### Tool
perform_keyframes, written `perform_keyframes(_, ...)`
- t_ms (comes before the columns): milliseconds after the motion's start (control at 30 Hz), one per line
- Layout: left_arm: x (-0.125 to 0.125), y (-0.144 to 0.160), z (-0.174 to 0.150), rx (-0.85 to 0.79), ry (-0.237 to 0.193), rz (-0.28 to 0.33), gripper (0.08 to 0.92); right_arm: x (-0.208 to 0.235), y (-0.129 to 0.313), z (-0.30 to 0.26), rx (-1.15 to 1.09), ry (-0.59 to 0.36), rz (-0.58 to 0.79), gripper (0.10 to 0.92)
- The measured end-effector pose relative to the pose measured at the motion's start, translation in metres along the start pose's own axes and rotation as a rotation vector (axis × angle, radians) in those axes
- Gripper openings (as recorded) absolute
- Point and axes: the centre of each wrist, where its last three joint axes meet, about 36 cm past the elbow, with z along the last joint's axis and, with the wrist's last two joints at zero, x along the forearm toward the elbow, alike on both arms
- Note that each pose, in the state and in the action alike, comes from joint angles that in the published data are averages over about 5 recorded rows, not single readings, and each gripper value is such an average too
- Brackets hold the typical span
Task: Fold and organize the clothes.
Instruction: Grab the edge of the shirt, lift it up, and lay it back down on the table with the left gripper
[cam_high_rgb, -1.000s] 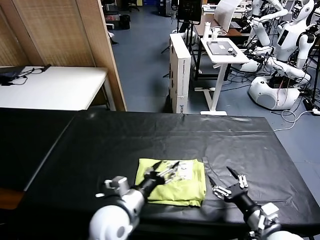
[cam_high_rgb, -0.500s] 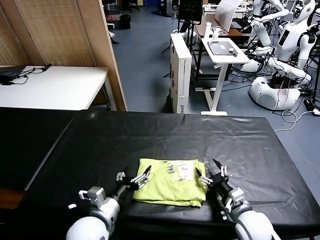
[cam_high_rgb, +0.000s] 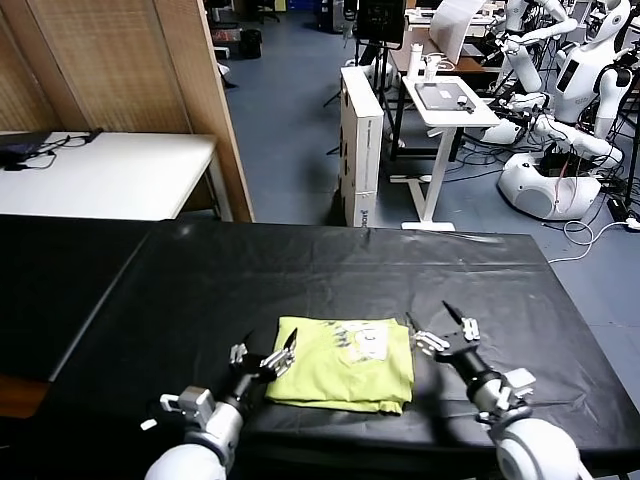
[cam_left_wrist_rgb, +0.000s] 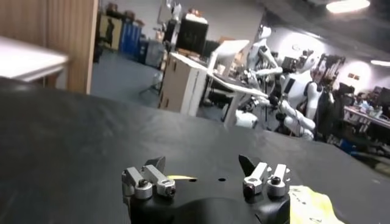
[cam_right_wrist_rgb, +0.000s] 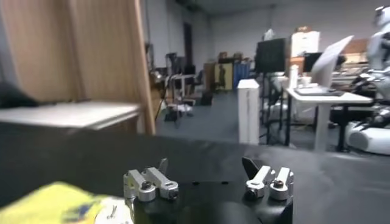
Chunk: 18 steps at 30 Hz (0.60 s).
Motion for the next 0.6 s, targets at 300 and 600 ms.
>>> perform_keyframes(300, -0.003, 0.002, 0.033, 0.05, -0.038, -0.067, 0.907, 0.018, 0.007, -0.024, 0.006, -0.035, -0.01, 0.907)
perform_keyframes(600, -0.003, -0.008, 0.054, 0.126, -0.005, -0.079, 0.907, 0.017, 0.008, -0.026, 0.005, -0.033, -0.016, 0.907)
